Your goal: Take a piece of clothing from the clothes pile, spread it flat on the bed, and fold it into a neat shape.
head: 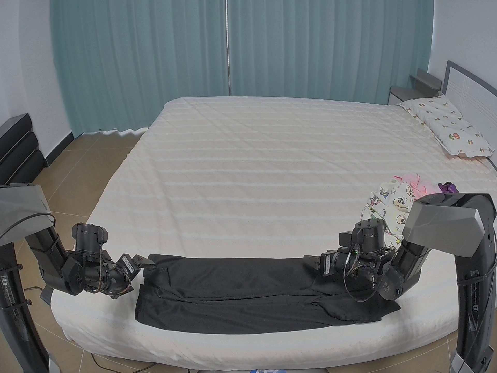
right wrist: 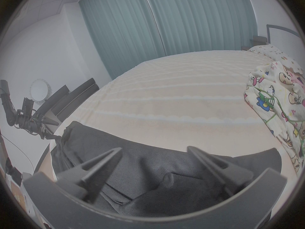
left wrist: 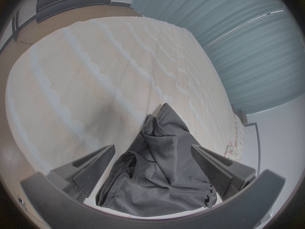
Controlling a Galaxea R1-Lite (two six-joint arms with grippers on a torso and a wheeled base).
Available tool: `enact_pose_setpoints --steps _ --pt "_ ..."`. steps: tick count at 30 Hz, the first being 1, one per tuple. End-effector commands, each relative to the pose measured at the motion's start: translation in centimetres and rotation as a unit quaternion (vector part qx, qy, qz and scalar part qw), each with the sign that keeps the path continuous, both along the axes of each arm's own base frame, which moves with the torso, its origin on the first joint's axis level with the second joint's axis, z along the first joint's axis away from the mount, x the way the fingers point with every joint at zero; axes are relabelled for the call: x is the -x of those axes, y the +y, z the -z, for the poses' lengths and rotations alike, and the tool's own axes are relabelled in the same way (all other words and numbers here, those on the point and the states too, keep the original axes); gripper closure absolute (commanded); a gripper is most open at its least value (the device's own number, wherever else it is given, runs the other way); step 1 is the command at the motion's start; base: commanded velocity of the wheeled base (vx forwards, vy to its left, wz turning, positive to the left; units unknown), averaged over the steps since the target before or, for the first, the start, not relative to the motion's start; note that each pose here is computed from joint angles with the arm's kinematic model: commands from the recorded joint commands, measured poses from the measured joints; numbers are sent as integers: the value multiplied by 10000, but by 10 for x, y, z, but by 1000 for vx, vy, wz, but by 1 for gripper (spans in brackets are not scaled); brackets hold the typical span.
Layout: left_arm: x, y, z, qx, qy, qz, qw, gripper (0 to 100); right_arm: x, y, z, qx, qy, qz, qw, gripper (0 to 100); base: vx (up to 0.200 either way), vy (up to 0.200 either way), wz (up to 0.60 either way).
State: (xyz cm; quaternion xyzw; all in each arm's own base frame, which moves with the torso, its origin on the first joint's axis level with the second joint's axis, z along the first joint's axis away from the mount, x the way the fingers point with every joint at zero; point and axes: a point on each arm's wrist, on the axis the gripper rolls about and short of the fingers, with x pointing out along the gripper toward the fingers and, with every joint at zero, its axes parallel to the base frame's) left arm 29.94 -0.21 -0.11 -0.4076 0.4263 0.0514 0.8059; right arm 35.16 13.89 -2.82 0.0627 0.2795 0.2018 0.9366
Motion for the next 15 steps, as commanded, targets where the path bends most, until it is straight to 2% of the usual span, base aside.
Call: enact_pose_setpoints --steps 1,7,8,12,15 --pt "0 0 1 -4 10 -1 10000 0 1 -2 3 41 113 14 9999 0 0 0 0" --pt "0 0 0 2 2 4 10000 0 7 -3 7 115 263 -13 9996 0 0 0 0" --pt "0 0 0 -4 2 -1 10000 0 9 -4 8 143 282 -25 9995 100 0 0 0" --pt "0 0 0 -4 2 -1 10000 0 16 -7 15 365 489 -114 9981 100 0 0 0" --pt "0 0 0 -4 2 -1 10000 0 14 -6 15 372 451 -126 9982 100 0 0 0"
